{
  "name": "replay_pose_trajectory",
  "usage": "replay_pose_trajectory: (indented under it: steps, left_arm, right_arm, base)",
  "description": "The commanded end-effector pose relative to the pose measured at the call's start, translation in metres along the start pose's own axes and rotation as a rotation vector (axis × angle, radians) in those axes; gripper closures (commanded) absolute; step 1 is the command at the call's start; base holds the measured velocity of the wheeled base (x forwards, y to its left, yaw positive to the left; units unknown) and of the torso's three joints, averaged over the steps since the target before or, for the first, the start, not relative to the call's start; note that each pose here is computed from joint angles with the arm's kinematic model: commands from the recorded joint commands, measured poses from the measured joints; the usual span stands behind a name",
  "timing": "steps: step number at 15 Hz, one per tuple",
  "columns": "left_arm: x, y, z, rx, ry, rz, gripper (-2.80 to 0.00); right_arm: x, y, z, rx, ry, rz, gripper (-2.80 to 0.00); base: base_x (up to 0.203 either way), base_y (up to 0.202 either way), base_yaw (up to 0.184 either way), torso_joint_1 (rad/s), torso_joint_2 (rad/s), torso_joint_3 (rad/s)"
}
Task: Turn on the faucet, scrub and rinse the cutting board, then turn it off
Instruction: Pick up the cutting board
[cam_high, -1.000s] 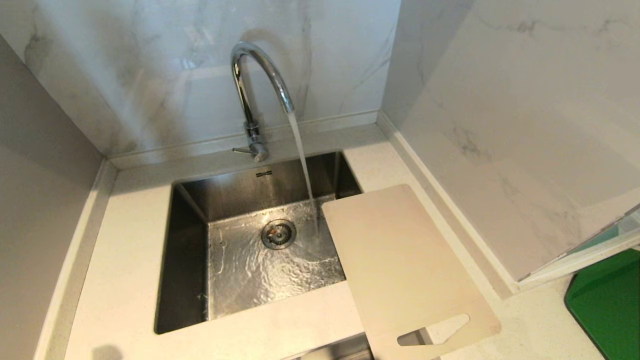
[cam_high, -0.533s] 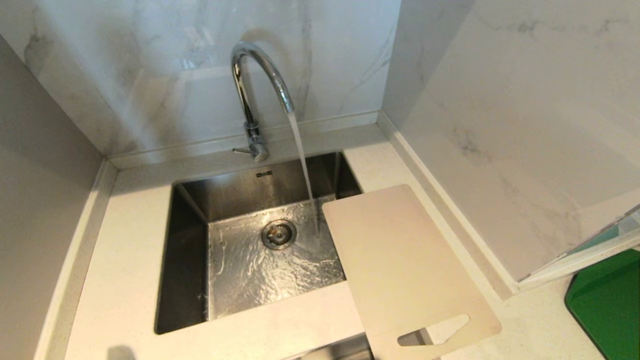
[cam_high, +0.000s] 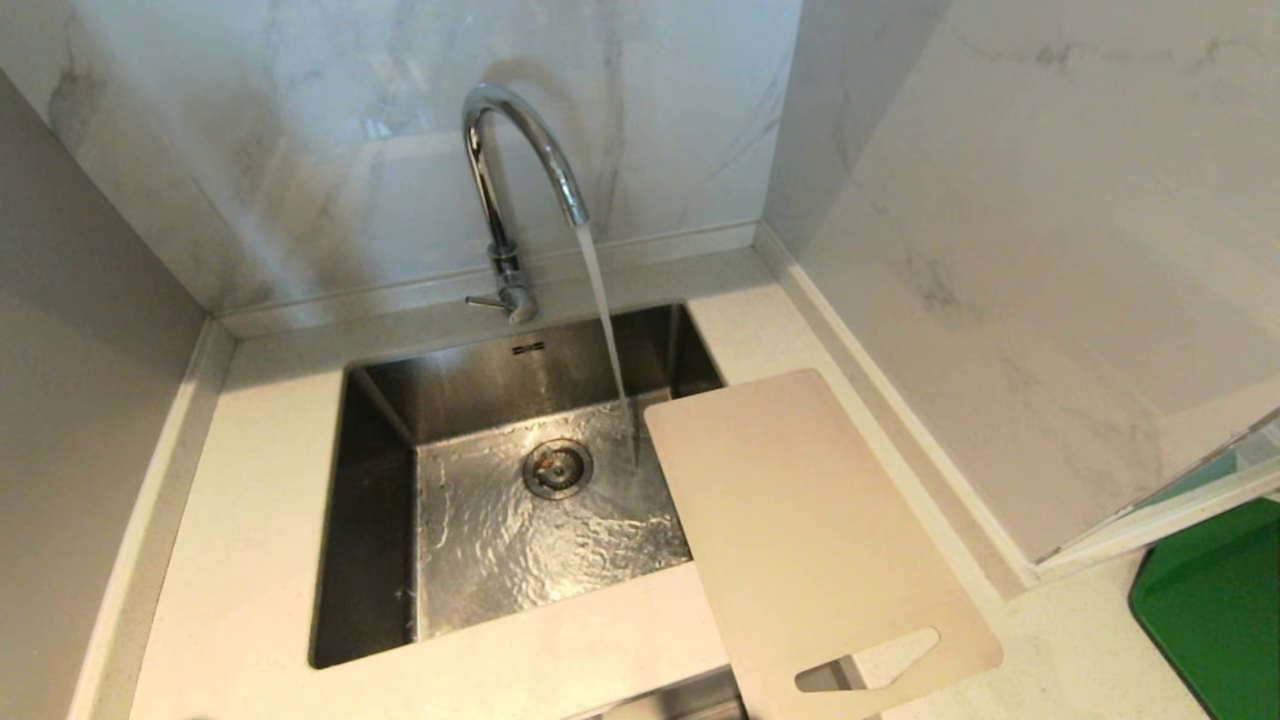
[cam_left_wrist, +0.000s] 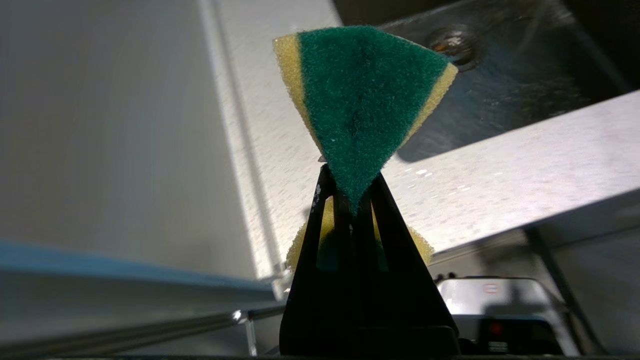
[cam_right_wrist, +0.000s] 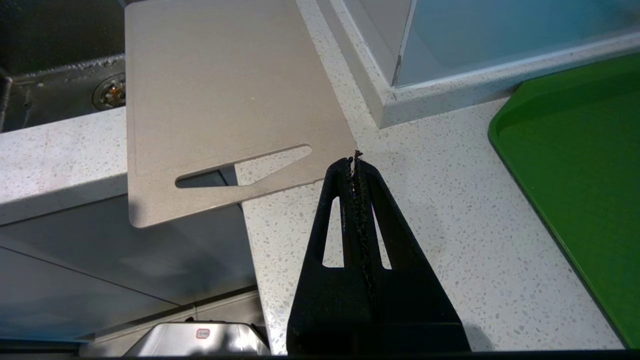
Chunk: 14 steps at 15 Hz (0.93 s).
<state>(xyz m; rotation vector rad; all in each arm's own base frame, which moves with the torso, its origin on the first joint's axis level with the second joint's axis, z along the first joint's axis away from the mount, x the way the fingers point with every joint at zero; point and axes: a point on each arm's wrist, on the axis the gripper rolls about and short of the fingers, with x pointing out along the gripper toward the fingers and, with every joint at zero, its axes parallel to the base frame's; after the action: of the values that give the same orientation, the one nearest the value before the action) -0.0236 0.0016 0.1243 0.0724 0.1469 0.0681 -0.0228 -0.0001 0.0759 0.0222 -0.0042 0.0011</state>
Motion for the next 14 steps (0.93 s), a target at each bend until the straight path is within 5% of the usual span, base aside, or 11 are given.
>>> replay_pose_trajectory:
  steps: [1, 6, 10, 14]
  left_arm:
    - [0.002, -0.001, -0.019, 0.002, 0.022, 0.03, 0.0]
    - [0.002, -0.005, -0.047, 0.0, -0.063, -0.05, 0.0]
    - [0.004, -0.005, -0.048, -0.079, -0.074, -0.06, 0.0]
    - [0.004, -0.005, -0.048, -0.086, -0.074, -0.059, 0.0]
  right_arm:
    - [0.0, 0.0, 0.0, 0.001, 0.001, 0.0, 0.0]
    - [0.0, 0.0, 0.0, 0.0, 0.001, 0.0, 0.0]
    - [0.0, 0.0, 0.0, 0.001, 0.001, 0.0, 0.0]
    - [0.0, 0.0, 0.0, 0.0, 0.001, 0.0, 0.0]
  base:
    - [0.0, 0.0, 0.0, 0.0, 0.0, 0.0]
    - [0.0, 0.0, 0.0, 0.0, 0.0, 0.0]
    - [0.0, 0.0, 0.0, 0.0, 0.0, 0.0]
    - [0.0, 0.0, 0.0, 0.0, 0.0, 0.0]
